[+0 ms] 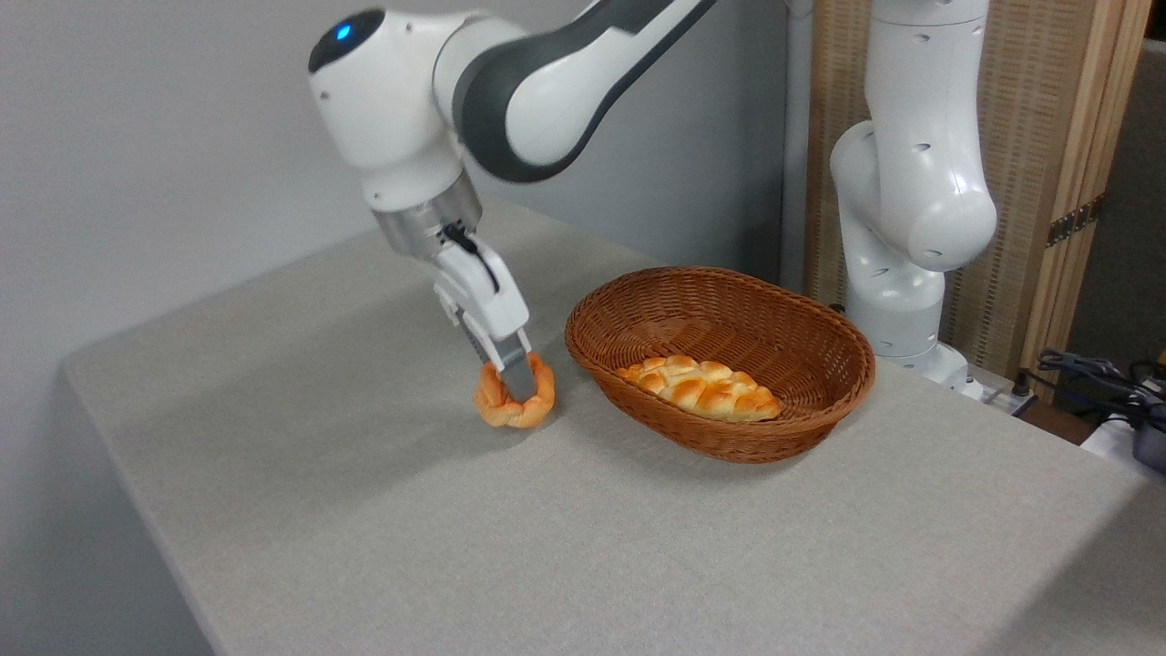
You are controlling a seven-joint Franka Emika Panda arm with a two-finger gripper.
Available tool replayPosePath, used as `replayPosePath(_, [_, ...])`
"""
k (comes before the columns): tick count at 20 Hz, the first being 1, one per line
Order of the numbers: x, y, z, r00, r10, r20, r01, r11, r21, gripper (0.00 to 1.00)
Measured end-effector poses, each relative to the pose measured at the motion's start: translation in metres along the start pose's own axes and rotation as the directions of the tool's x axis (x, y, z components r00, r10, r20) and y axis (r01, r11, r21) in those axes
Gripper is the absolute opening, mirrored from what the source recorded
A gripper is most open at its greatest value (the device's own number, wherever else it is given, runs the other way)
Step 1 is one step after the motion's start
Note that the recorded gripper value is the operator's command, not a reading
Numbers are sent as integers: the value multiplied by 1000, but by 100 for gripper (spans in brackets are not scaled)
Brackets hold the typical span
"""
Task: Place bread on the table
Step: 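Lift the bun out of the basket and lower it onto the table, then open the gripper to release the bun and raise it away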
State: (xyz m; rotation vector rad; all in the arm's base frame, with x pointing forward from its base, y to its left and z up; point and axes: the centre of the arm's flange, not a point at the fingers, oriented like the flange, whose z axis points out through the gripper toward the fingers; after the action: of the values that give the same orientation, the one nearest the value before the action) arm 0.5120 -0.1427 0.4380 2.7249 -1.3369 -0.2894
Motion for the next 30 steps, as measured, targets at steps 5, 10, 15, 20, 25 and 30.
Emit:
replayPosePath(5, [13,1,9,1000,13,4,-13,1000,11,100])
replayPosePath(10, [15,0,0,1000,13,-11,-13,1000,23,100])
replayPosePath(15, [17,-3,-21,999,12,-46,-10,999,47,100])
replayPosePath(20, [10,-12,-91,986,4,-164,17,992,123,100])
replayPosePath(25, [-5,-26,-132,970,-52,-236,91,983,159,100])
replayPosePath(30, [-28,-54,-132,965,-124,-230,165,972,166,100])
